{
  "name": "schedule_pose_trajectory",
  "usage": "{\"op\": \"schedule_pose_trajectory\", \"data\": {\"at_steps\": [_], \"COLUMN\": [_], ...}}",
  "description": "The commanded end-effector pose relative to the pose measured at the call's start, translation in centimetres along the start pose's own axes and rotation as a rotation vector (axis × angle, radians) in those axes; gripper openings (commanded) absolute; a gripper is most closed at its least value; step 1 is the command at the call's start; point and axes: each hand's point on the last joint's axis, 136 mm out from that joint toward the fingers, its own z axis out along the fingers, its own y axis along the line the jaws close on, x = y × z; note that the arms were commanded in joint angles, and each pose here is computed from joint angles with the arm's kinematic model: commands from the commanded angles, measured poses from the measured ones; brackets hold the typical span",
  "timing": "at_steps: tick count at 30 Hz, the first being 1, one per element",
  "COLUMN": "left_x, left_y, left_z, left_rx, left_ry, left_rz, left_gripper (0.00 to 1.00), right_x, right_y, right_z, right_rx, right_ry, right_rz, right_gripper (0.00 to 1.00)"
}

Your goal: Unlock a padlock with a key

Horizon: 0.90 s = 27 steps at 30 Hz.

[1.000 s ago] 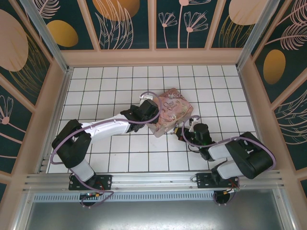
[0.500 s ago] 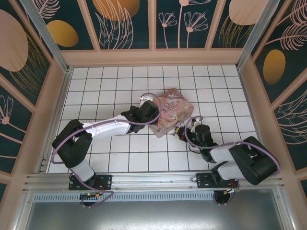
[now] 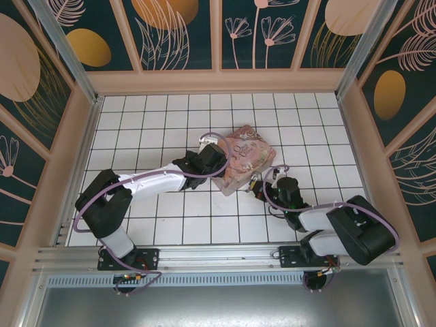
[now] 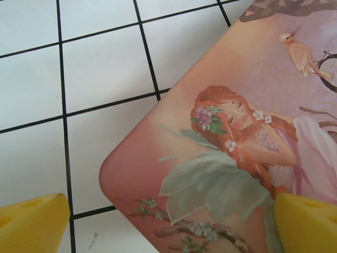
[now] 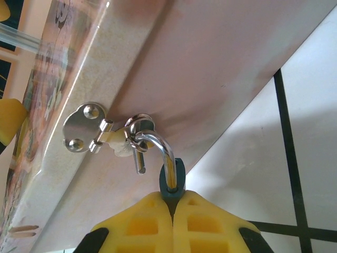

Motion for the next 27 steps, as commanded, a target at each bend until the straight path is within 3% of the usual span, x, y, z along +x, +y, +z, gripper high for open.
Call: {"op": "schedule_pose_trajectory", "data": {"at_steps": [1, 27], "left_x": [2.8, 4.6], "left_y": [0.9, 1.1], "left_z": [1.4, 2.5], "left_rx": [-0.053, -0.069], "left_ry": [0.073, 0.111], "left_rz": [0.056, 0.091], "left_gripper": [0.98, 0.99], "right_x": [-1.0, -3.8], "right_y": [-0.7, -1.9], "right_z": [-0.2, 0.0], "right_rx": [0.035, 0.055], "right_ry": [-0.064, -0.12], "right_rz": [0.034, 0.101], "right_gripper": [0.0, 0.0]}}
